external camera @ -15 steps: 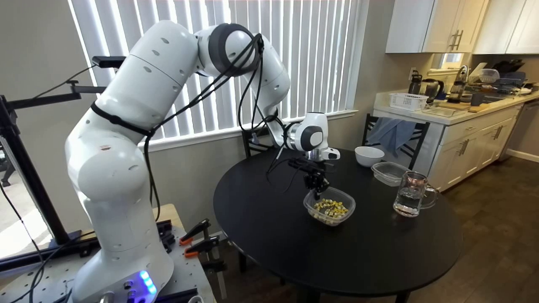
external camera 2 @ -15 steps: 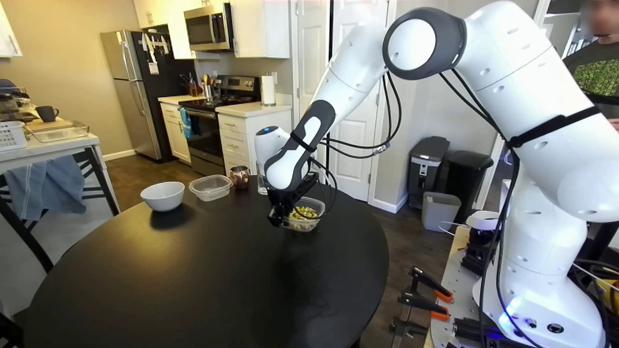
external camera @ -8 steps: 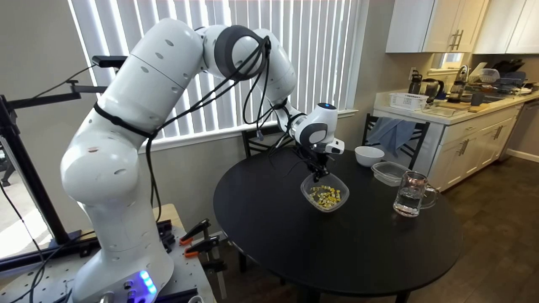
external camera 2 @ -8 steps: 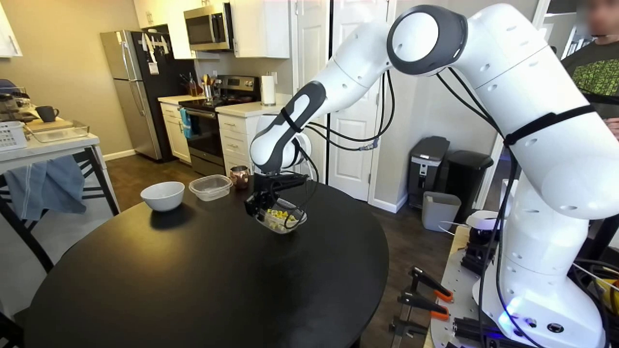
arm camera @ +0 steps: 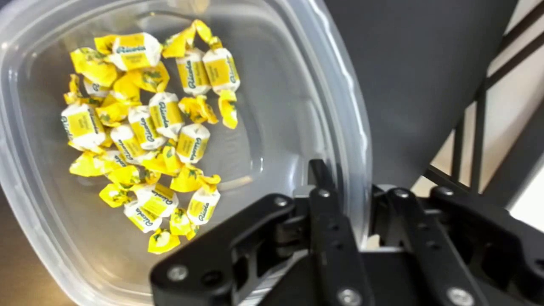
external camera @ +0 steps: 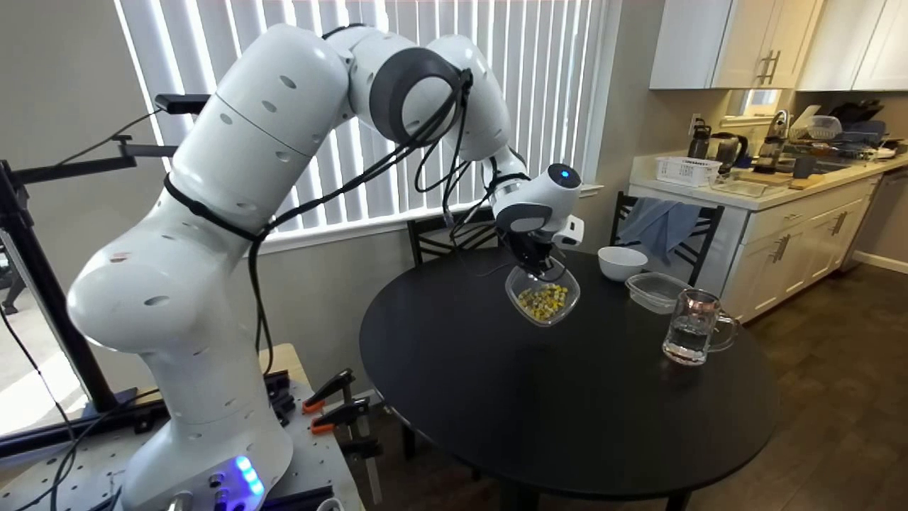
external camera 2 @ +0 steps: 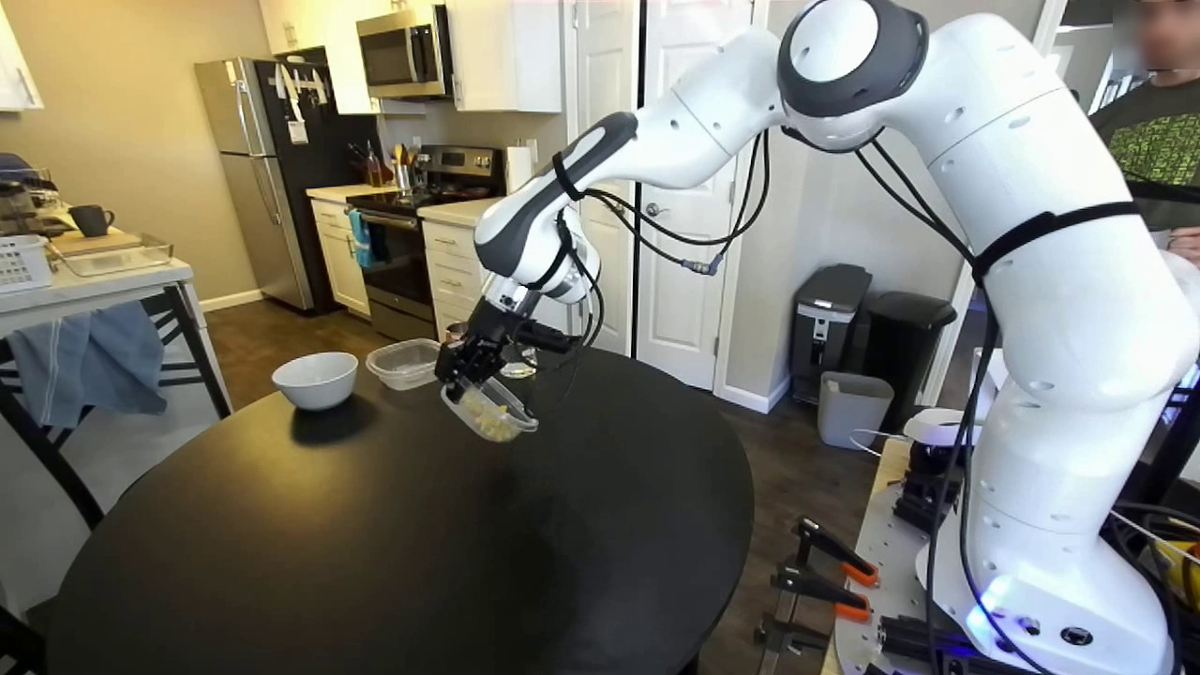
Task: Pour the contents from the transparent bowl onto the table
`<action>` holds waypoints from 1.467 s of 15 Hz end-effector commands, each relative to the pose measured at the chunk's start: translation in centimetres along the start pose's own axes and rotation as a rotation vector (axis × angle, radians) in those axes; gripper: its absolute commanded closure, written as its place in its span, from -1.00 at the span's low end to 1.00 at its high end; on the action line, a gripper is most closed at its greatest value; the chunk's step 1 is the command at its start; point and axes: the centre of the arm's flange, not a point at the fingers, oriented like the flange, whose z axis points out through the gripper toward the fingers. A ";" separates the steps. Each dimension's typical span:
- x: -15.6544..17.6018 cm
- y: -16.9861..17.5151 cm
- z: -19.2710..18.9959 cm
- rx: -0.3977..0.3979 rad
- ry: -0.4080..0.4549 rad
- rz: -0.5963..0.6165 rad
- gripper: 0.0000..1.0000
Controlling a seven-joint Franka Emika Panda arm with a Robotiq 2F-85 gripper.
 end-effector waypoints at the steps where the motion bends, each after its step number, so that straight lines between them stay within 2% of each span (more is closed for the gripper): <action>1: -1.1 -0.7 -2.3 0.175 0.058 -0.088 0.97; 5: -1.1 -1.2 -3.2 0.341 0.118 -0.207 0.97; 9: -1.8 0.2 -3.0 0.500 0.159 -0.311 0.97; 14: -3.1 3.6 0.4 0.727 0.142 -0.415 0.97; 20: -4.7 4.5 2.2 1.061 0.102 -0.518 0.97; 22: -4.7 4.2 2.4 1.144 0.086 -0.524 0.97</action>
